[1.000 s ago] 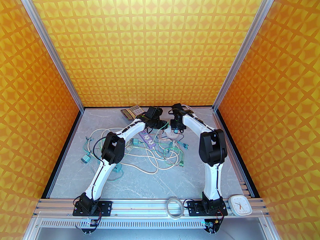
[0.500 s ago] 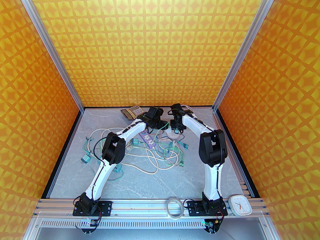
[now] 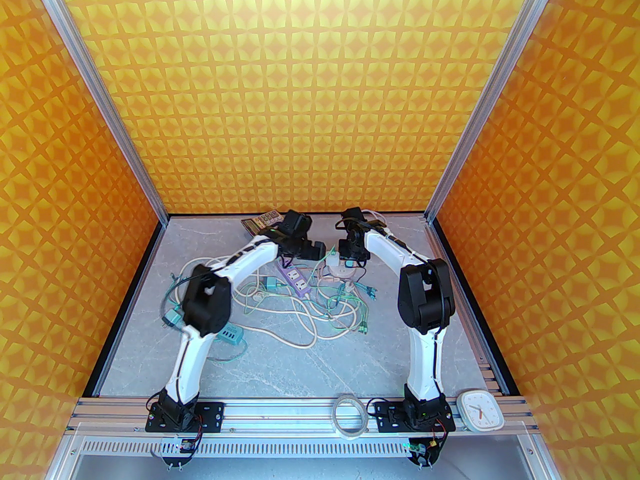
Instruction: Pull the plug off the socket
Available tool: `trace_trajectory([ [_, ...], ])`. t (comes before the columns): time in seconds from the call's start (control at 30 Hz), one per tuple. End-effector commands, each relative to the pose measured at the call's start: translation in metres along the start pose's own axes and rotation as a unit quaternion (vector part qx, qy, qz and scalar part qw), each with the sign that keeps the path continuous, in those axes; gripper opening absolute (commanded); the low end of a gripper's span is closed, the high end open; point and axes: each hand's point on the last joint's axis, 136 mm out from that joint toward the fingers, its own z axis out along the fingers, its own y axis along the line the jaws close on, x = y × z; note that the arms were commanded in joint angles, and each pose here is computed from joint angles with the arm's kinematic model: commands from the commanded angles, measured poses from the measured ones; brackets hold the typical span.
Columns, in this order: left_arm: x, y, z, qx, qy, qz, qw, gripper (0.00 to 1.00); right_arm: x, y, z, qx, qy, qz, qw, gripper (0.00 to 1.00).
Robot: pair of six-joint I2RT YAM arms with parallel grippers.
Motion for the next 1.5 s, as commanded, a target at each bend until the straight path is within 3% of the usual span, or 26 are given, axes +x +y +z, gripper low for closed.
trace_trajectory([
  [0.0,-0.024,-0.020,-0.036,0.009,-0.079,0.005,0.997,0.87,0.007,0.007,0.008,-0.022,0.015,0.014,1.000,0.33],
  [0.13,0.002,-0.051,-0.050,0.023,-0.116,0.020,0.993,0.78,0.007,0.008,0.006,-0.026,0.016,0.018,0.999,0.33],
  [0.2,0.026,-0.058,-0.048,0.024,-0.124,0.030,0.992,0.63,0.006,0.009,0.005,-0.029,0.015,0.018,0.999,0.33],
  [0.23,0.034,-0.065,-0.047,0.034,-0.132,0.031,0.990,0.60,0.006,0.008,0.005,-0.029,0.015,0.020,0.999,0.33],
  [0.33,0.058,-0.091,-0.039,0.069,-0.142,0.032,0.987,0.37,0.005,0.010,0.005,-0.032,0.015,0.021,0.999,0.33],
  [0.4,0.069,-0.106,-0.027,0.082,-0.134,0.033,0.987,0.06,0.004,0.009,0.004,-0.032,0.014,0.022,0.999,0.33],
  [0.43,0.075,-0.109,-0.015,0.085,-0.126,0.027,0.988,0.00,0.004,0.009,0.003,-0.030,0.013,0.022,0.999,0.33],
  [0.57,0.084,-0.115,0.016,0.095,-0.118,-0.006,0.988,0.00,0.003,0.007,-0.001,-0.028,0.008,0.022,0.999,0.33],
  [0.77,0.073,-0.114,0.051,0.121,-0.136,-0.109,0.977,0.00,0.003,0.007,-0.005,-0.030,0.003,0.026,0.999,0.32],
  [1.03,0.059,-0.079,0.092,0.133,-0.133,-0.271,0.944,0.00,0.003,0.009,-0.011,-0.038,-0.005,0.029,0.999,0.32],
  [1.47,0.043,-0.074,0.114,0.165,-0.121,-0.363,0.909,0.00,0.005,0.010,-0.006,-0.040,-0.001,0.031,0.999,0.32],
])
